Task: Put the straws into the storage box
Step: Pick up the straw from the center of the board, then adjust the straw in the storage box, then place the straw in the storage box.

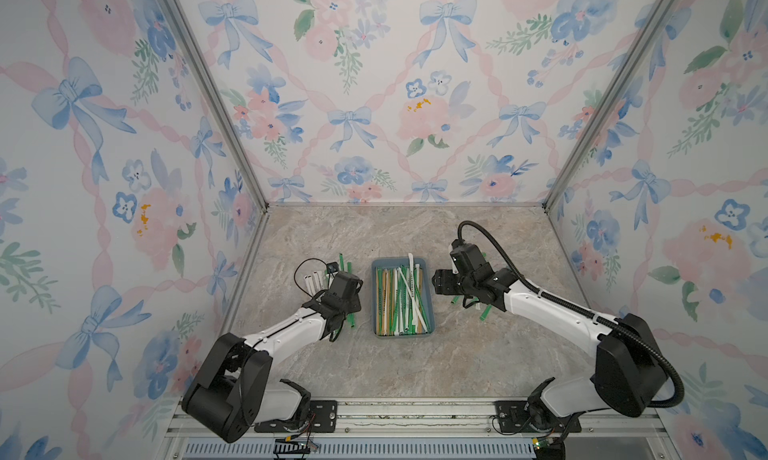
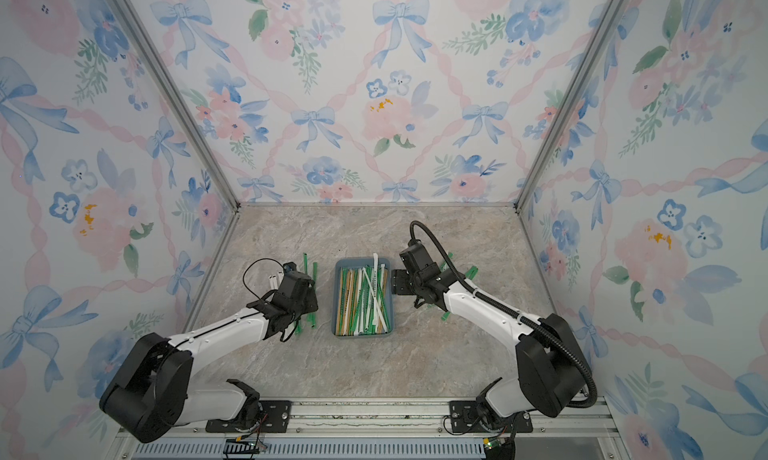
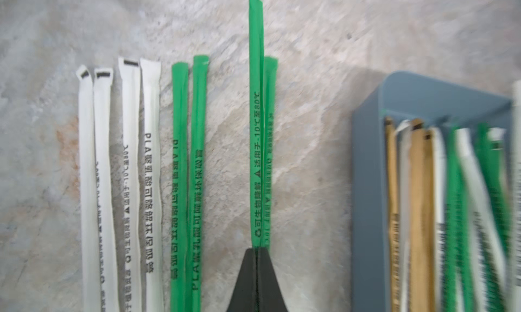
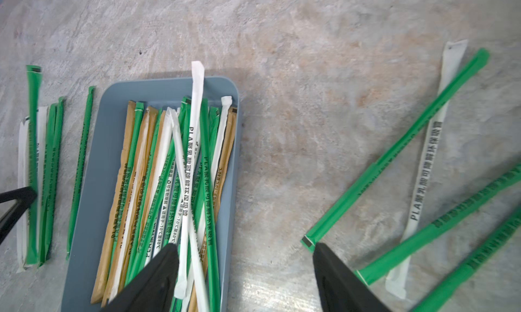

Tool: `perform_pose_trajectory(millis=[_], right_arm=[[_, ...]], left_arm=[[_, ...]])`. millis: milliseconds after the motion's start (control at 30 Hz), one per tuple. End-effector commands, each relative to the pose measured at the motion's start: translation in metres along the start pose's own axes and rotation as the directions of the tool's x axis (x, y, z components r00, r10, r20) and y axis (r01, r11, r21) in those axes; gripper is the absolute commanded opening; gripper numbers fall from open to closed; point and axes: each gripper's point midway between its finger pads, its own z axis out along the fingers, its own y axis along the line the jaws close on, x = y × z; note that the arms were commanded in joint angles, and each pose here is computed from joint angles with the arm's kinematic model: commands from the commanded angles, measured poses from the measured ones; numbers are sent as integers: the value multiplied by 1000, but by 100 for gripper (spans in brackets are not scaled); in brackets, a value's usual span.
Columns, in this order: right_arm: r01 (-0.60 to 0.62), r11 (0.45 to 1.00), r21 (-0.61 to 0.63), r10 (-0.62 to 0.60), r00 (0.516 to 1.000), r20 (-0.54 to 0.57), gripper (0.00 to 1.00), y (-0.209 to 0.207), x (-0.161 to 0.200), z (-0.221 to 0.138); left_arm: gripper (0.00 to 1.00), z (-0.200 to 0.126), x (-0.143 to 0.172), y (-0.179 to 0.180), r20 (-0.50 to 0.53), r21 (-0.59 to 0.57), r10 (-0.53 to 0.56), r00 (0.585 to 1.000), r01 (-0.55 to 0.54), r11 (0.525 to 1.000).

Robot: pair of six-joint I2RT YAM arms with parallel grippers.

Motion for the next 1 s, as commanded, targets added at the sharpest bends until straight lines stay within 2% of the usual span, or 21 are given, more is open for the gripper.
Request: perform_pose_trajectory(millis=[0, 100, 267, 367, 500, 633, 667, 767, 967], right_arm=[[9, 1000, -29, -10, 1000, -30, 72, 0, 8, 0], [-1, 991, -136, -6, 998, -57, 65, 29, 11, 12], [7, 989, -149, -22, 995, -99, 63, 57, 11, 37], [7, 993, -118, -24, 989, -144, 60, 60, 16, 60], [2, 995, -104, -19, 986, -166, 57, 62, 17, 77], [2, 996, -93, -20, 981, -193, 55, 63, 23, 93], [-3, 996, -92, -16, 980, -199, 53, 63, 24, 97], [-14, 995, -94, -6, 978, -210, 47, 65, 27, 105], [-16, 995, -102, -11, 968, -252, 31, 67, 36, 112]], left_arm=[[0, -15, -6, -13, 44, 37, -15, 999, 13, 999], [0, -26, -7, -35, 58, 95, -36, 998, 31, 995], [0, -39, 7, -83, 26, 206, -22, 999, 16, 978], [0, -42, 18, -107, 13, 259, 6, 1000, -9, 966], [0, -32, 34, -123, -26, 299, 42, 999, -33, 954], [0, -19, 54, -125, -71, 281, 93, 993, -69, 957], [0, -21, 47, -134, -60, 294, 88, 994, -66, 953], [0, -16, 55, -136, -74, 289, 113, 991, -87, 953], [30, -20, 54, -136, -61, 288, 111, 992, -89, 954]])
